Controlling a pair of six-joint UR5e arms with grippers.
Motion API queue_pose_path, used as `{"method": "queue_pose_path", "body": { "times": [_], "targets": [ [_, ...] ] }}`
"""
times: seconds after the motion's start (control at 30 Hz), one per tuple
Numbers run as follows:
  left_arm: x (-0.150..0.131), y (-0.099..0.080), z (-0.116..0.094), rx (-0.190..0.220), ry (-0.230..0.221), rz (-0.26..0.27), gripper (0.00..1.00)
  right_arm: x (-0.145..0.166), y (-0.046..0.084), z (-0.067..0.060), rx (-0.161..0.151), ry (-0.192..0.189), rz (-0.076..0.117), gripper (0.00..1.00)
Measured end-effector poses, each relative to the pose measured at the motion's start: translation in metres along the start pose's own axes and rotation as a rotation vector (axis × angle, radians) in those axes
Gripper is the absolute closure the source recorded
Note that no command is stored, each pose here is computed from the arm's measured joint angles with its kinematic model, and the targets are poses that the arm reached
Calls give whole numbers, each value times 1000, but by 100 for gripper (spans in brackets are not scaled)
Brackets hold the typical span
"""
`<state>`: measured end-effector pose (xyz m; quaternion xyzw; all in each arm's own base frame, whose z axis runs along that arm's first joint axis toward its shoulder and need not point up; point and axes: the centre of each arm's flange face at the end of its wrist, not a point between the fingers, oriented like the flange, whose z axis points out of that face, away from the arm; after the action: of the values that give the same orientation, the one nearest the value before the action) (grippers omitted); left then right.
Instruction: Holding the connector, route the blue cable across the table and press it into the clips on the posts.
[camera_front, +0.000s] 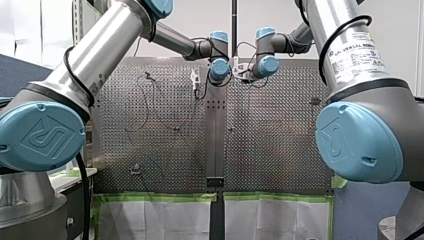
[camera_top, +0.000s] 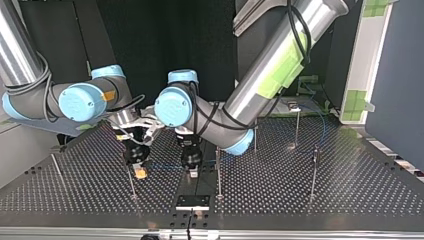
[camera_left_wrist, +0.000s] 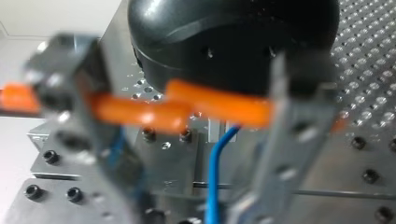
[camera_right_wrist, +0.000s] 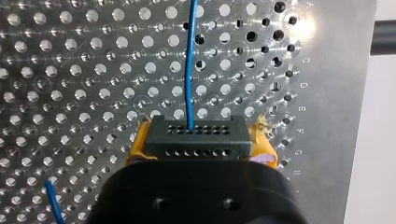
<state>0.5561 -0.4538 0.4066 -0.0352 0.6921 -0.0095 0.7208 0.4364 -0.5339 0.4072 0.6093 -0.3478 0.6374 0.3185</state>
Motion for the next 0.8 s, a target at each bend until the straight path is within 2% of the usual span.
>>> {"method": "queue_pose_path", "body": {
  "times": [0.23,0.33,0.57,0.8],
  "targets": [
    [6,1,-11,-16,45,-10,100,0,-3,-1,4,-1,0,100],
    [5,2,-19,-32,49,-13,100,-2,-7,-2,10,-6,1,100],
    [-10,12,-32,-74,11,-47,100,-13,-16,-6,22,-29,4,100],
    [-22,19,-45,-78,-29,-94,100,-25,-18,-11,24,-55,6,100]
  ]
}}
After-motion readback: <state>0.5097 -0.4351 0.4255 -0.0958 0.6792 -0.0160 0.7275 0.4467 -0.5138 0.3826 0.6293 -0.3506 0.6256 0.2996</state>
